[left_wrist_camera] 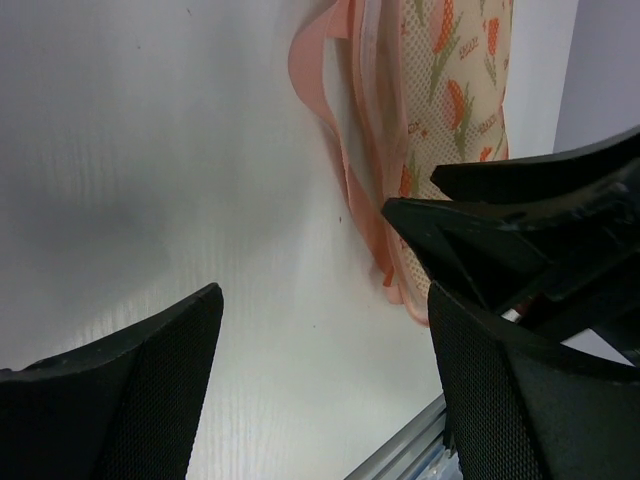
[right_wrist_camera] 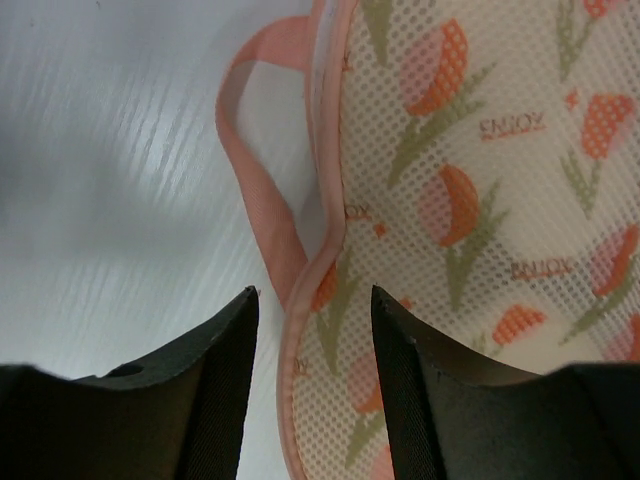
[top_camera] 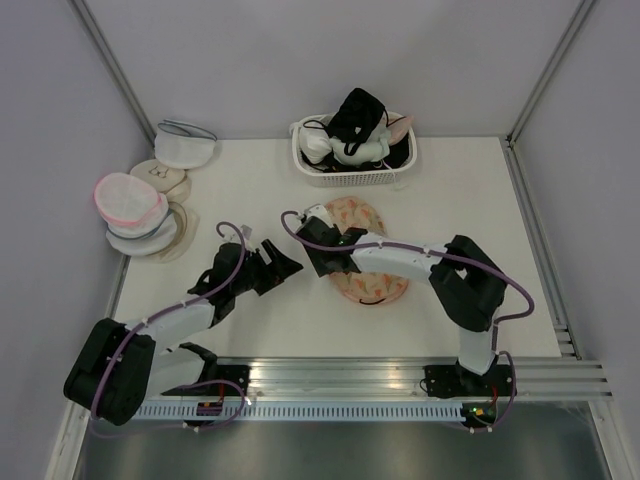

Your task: Unzip the laundry bag and remove the bra

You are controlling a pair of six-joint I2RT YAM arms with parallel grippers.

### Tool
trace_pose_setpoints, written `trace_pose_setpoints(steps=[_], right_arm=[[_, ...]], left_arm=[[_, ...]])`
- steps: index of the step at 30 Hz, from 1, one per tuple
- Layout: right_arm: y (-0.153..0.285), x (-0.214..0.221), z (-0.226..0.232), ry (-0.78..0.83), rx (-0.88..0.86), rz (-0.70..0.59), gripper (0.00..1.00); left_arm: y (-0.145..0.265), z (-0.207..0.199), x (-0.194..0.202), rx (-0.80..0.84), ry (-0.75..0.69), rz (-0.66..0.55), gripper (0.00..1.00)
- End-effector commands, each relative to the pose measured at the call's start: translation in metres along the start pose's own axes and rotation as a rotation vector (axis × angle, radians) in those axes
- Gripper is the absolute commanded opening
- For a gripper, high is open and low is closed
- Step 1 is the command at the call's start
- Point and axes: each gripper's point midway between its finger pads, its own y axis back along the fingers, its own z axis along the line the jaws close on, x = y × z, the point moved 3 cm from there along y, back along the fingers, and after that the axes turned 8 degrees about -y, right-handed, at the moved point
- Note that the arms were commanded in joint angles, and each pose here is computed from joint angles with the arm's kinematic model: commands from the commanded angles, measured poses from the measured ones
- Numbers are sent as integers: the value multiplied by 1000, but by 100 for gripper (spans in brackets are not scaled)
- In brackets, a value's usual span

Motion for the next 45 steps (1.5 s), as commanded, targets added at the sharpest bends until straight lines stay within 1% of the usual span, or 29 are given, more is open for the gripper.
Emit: trace_pose_setpoints(steps=[1,2,7,11,14,15,17,18,20,22,27,29,31,33,34,35,36,38,39,40,42,43,45], right_arm=[[-14,-9,-1,32,84,-16,56],[-14,-13,-4,37,124,-34,56],[-22,0,-12,105,283,-20,57],[-19,6,-16,156,379,-35,54],[-18,11,-18,178,405,-29,42],[-18,12,-19,178,407,-29,30],[-15,10,-18,167,397,-36,21],[-13,10,-17,164,394,-40,13],[-8,6,-16,151,378,-49,4],[-4,3,-13,138,350,-51,0],[10,-3,-11,98,304,-73,0],[24,-11,-12,61,274,-102,0],[45,-23,-16,-5,240,-157,0],[60,-33,-14,-57,177,-197,0],[75,-42,-24,-113,165,-235,0],[83,-46,-28,-139,163,-262,0],[97,-55,-38,-177,174,-309,1],[102,-57,-65,-225,249,-332,0],[106,-60,-78,-250,282,-342,0],[101,-60,-106,-292,354,-331,0],[100,-57,-138,-322,449,-326,0],[98,-52,-166,-359,526,-318,0],[96,-48,-195,-418,577,-316,0]], left_arm=[[5,3,-5,-24,18,-39,87],[6,3,-5,-22,18,-44,87],[6,7,-3,-33,11,-40,88],[4,9,0,-32,15,-30,88],[3,9,1,-32,16,-28,88],[2,11,2,-34,17,-24,88],[3,11,2,-33,19,-23,88],[3,12,3,-35,18,-20,88],[3,12,3,-35,19,-21,88],[3,12,4,-34,18,-18,88],[3,9,3,-20,14,-16,88],[4,5,3,0,9,-10,88],[3,-2,-1,41,-2,-19,88],[2,-9,1,86,-9,2,88],[1,-16,-3,119,-18,-5,89],[0,-19,-1,138,-19,15,89],[-3,-23,-3,152,-21,23,89],[-6,-34,-6,201,-34,40,89],[-10,-32,-4,195,-27,61,89],[-12,-33,-3,196,-26,69,89],[-15,-37,-4,210,-30,80,89],[-18,-36,-3,203,-24,87,89],[-19,-37,-2,206,-23,94,89]])
